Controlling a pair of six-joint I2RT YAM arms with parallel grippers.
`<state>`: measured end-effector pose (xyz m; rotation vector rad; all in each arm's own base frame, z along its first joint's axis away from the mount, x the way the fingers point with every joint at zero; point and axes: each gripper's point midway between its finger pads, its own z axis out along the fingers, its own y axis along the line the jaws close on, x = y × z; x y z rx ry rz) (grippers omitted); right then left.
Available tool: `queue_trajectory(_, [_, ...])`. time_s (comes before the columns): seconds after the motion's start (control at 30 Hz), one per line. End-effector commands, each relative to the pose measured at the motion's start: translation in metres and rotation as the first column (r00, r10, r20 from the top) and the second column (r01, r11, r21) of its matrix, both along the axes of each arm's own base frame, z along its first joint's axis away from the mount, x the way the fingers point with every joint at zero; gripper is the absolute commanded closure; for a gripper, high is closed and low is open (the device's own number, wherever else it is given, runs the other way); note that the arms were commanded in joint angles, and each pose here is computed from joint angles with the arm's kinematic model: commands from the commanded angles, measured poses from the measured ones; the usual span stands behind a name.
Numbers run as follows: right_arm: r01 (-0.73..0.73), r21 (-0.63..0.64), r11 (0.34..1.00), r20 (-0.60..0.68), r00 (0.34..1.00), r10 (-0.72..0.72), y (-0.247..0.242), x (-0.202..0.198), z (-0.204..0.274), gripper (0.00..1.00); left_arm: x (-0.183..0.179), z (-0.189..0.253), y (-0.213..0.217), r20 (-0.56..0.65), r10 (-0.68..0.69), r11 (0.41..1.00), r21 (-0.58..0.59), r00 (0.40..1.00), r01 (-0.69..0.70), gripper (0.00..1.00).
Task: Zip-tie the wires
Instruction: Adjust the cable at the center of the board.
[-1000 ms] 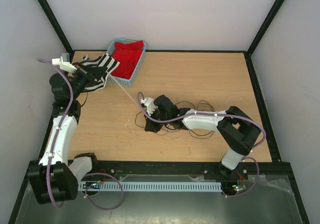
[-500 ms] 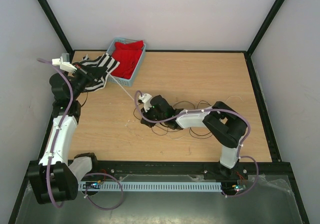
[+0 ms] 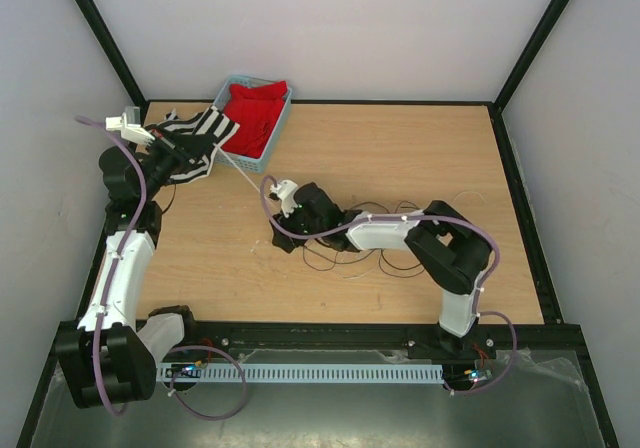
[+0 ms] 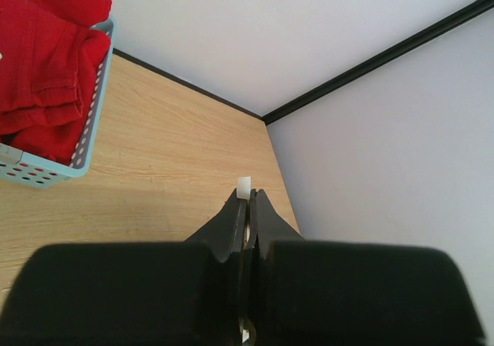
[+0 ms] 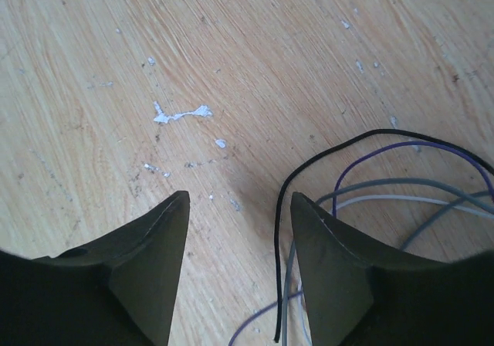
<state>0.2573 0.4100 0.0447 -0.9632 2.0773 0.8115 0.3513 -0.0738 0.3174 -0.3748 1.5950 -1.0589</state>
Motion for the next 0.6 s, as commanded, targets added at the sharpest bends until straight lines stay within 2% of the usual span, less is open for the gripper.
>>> queue_trajectory(0.0, [-0.002,-0.014,1.0,0.041,0.999,0.002,-0.007,-0.002,0.033,0.33,-0.002,0.011,-0.001,0.043,-0.016,1.0,0.008,0.999,0.016,1.0])
queue_trajectory(0.17, [0.054,-0.061,0.997,0.098,0.994,-0.048,-0.027,0.004,0.052,0.31,-0.001,0.011,-0.001,0.043,-0.018,1.0,0.011,0.999,0.018,1.0])
queue_trajectory(0.27, [0.108,-0.04,0.993,0.151,0.983,-0.1,-0.046,0.007,0.078,0.3,-0.001,0.015,-0.005,0.052,-0.052,0.998,0.025,0.997,0.05,1.0])
queue_trajectory(0.4, [0.2,0.026,0.979,0.209,0.957,-0.201,-0.089,0.015,0.109,0.24,0.003,0.019,-0.024,0.074,-0.148,0.987,0.081,0.986,0.142,1.0])
queue_trajectory(0.57, [0.368,0.061,0.928,0.237,0.897,-0.372,-0.172,0.031,0.127,0.2,0.018,0.016,-0.071,0.088,-0.326,0.936,0.171,0.941,0.308,1.0])
